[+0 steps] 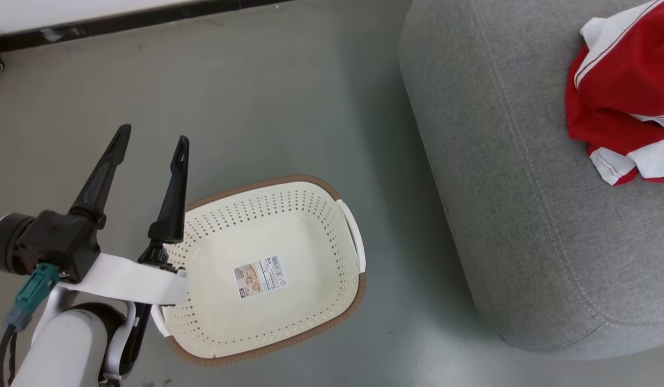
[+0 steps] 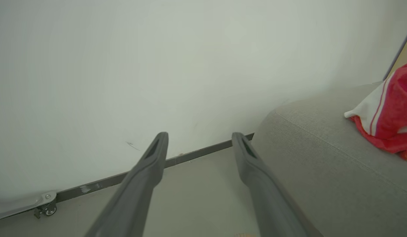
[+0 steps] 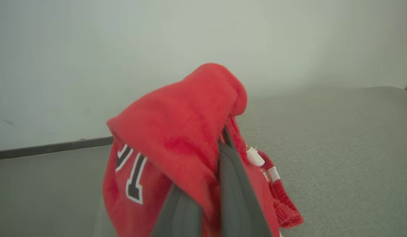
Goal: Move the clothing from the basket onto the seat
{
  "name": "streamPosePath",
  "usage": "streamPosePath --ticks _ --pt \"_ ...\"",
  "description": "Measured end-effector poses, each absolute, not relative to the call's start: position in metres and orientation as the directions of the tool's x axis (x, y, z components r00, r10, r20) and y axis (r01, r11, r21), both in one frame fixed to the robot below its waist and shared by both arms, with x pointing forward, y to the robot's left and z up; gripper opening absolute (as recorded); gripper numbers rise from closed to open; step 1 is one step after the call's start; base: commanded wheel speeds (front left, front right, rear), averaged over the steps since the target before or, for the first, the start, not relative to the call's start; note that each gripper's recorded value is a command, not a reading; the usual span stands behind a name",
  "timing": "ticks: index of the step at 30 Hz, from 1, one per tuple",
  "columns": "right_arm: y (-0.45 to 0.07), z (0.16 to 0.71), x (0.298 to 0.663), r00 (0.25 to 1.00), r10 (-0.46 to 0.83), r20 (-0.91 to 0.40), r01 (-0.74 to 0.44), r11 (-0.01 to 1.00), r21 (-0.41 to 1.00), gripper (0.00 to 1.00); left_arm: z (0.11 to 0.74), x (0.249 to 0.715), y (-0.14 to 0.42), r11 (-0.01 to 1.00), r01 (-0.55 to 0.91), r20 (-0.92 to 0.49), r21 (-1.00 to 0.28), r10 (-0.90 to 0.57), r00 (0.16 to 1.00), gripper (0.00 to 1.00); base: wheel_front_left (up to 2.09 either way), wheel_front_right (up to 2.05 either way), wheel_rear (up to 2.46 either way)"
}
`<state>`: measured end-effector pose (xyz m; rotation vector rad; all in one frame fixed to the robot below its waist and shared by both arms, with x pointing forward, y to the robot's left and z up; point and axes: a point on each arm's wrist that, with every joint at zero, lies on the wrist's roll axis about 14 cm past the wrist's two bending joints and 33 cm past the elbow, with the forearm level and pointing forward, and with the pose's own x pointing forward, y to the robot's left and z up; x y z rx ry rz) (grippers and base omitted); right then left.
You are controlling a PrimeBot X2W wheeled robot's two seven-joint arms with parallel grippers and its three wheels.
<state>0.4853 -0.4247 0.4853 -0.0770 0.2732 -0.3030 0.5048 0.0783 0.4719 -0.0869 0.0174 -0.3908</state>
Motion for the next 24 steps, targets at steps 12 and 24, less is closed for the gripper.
streamPosePath --ticks 12,24 --pt "-0.411 0.448 0.480 0.914 -0.287 -0.287 0.269 0.958 -0.100 0.00 0.454 0.519 0.074 0.921 0.376 -0.021 -0.102 -0.380 0.925 1.00 0.00 0.00 0.00" --pt "-0.408 0.431 0.463 0.895 -0.294 -0.334 0.277 0.956 -0.098 0.00 0.453 0.520 0.074 0.930 0.349 -0.015 -0.115 -0.353 0.935 1.00 0.00 0.00 0.00"
